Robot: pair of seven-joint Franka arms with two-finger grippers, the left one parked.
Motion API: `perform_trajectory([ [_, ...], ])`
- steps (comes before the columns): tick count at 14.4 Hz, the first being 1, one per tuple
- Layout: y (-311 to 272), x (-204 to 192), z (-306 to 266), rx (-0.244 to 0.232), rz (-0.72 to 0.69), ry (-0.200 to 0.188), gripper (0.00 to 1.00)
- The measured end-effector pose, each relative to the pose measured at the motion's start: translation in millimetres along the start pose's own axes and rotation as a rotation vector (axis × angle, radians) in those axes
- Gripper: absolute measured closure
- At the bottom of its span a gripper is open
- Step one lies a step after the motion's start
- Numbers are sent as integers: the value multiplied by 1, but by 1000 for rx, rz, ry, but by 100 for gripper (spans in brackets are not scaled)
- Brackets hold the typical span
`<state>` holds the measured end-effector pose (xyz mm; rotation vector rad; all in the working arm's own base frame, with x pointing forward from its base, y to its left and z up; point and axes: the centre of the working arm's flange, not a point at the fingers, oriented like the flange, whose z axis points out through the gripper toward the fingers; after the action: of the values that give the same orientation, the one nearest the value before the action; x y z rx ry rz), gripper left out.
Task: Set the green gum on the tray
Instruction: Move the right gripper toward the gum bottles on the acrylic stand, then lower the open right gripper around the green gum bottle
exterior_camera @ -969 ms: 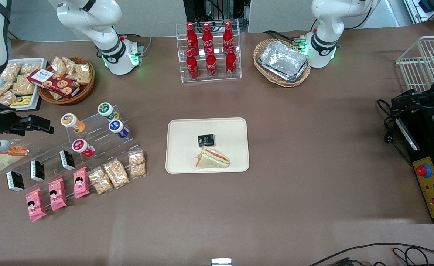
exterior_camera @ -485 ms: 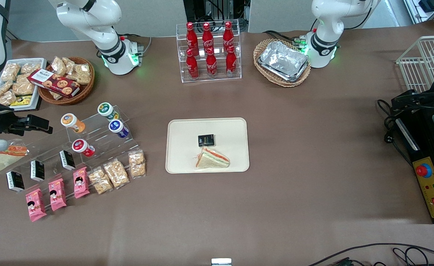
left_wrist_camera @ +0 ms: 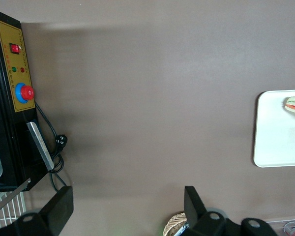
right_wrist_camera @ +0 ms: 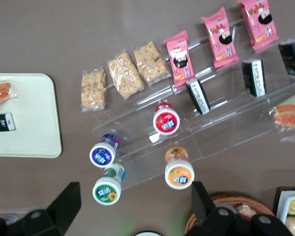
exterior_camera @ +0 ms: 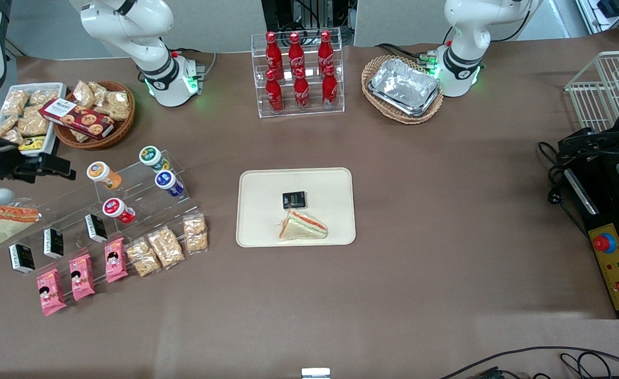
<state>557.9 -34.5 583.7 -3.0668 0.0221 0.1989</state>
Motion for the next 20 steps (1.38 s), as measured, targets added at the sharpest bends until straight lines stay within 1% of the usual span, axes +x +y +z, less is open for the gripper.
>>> perform_trajectory([
  [4, -5, -36, 7, 11, 40, -6, 0],
  [6, -11, -53, 18, 14, 73, 9, 0],
  [8, -29, -76, 37, 9, 74, 32, 0],
  [11, -40, -107, 78, 4, 92, 25, 0],
  [15, -42, -116, 132, 4, 85, 69, 0],
  [20, -45, -121, 182, 1, 77, 87, 0],
])
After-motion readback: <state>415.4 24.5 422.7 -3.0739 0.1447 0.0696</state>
